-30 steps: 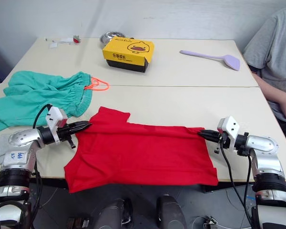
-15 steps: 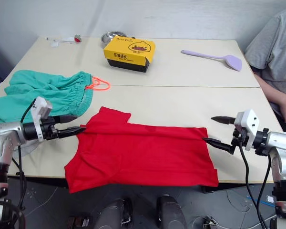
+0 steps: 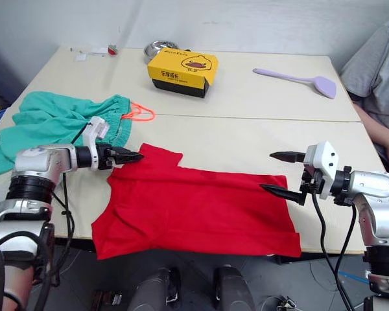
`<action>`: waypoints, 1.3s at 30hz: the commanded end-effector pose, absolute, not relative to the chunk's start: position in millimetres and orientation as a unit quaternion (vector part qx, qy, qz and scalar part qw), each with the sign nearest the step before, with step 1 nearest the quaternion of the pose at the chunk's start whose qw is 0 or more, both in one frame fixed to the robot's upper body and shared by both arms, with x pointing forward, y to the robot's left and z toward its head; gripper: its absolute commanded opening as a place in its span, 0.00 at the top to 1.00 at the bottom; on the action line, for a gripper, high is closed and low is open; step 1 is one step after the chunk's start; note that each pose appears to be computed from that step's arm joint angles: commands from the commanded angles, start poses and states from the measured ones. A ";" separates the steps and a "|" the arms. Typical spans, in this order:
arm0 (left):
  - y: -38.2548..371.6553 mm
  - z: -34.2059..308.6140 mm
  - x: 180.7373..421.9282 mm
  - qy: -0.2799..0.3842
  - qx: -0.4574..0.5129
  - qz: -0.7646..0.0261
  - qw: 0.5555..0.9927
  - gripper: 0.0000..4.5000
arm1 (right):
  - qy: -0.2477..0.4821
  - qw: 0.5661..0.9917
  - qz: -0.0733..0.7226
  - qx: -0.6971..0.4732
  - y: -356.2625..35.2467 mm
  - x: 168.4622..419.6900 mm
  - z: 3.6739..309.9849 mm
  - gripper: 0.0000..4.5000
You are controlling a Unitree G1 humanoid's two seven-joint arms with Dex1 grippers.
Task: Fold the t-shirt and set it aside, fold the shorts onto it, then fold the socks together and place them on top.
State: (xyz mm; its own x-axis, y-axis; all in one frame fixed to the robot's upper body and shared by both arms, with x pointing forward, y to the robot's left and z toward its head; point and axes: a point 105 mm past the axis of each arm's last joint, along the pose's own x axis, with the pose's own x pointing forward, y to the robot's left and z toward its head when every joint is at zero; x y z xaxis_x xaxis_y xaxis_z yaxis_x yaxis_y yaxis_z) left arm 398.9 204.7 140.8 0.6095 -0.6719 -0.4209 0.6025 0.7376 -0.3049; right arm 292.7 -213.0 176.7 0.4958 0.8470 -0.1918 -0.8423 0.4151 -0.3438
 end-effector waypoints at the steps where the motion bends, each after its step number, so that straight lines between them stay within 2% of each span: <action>1: 197.2 135.9 402.4 0.271 -0.058 -0.364 0.889 0.05 | -0.026 0.842 0.500 -0.202 -210.5 290.0 185.1 0.00; 3: 194.2 132.6 403.9 0.273 -0.046 -0.370 0.887 0.13 | -0.028 0.843 0.497 -0.201 -210.5 289.7 185.0 0.00; 9: 189.8 127.1 409.0 0.252 -0.017 -0.379 0.890 0.55 | -0.025 0.845 0.494 -0.201 -212.8 287.5 181.2 0.00; 11: 187.4 135.2 411.0 0.203 -0.008 -0.397 0.895 0.69 | -0.025 0.846 0.493 -0.200 -214.1 286.8 179.8 0.00; 15: 189.3 141.3 403.9 0.166 -0.012 -0.430 0.887 0.98 | -0.024 0.851 0.486 -0.199 -216.5 285.5 177.8 0.00; 19: 187.5 154.8 377.7 0.085 0.033 -0.517 0.851 0.99 | -0.014 0.854 0.483 -0.195 -218.7 283.9 173.7 0.00; 24: 198.5 154.9 353.0 0.041 0.077 -0.559 0.824 0.99 | -0.002 0.860 0.475 -0.188 -223.7 282.6 166.9 0.00; 31: 207.0 156.6 320.8 0.000 0.110 -0.600 0.792 0.99 | 0.015 0.866 0.466 -0.180 -230.9 279.3 155.2 0.00; 39: 205.6 139.2 291.2 0.009 0.207 -0.639 0.740 0.99 | 0.036 0.870 0.460 -0.174 -234.1 277.7 146.9 0.00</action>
State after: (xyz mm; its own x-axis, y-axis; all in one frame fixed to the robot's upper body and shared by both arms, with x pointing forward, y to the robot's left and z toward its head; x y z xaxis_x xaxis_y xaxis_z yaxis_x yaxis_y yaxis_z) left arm 296.6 204.3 135.2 0.2029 -0.9507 -0.2345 0.9614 0.1480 0.2319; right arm 277.7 -229.7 137.8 0.5534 0.7959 -0.2454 -0.8302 0.5033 -0.2397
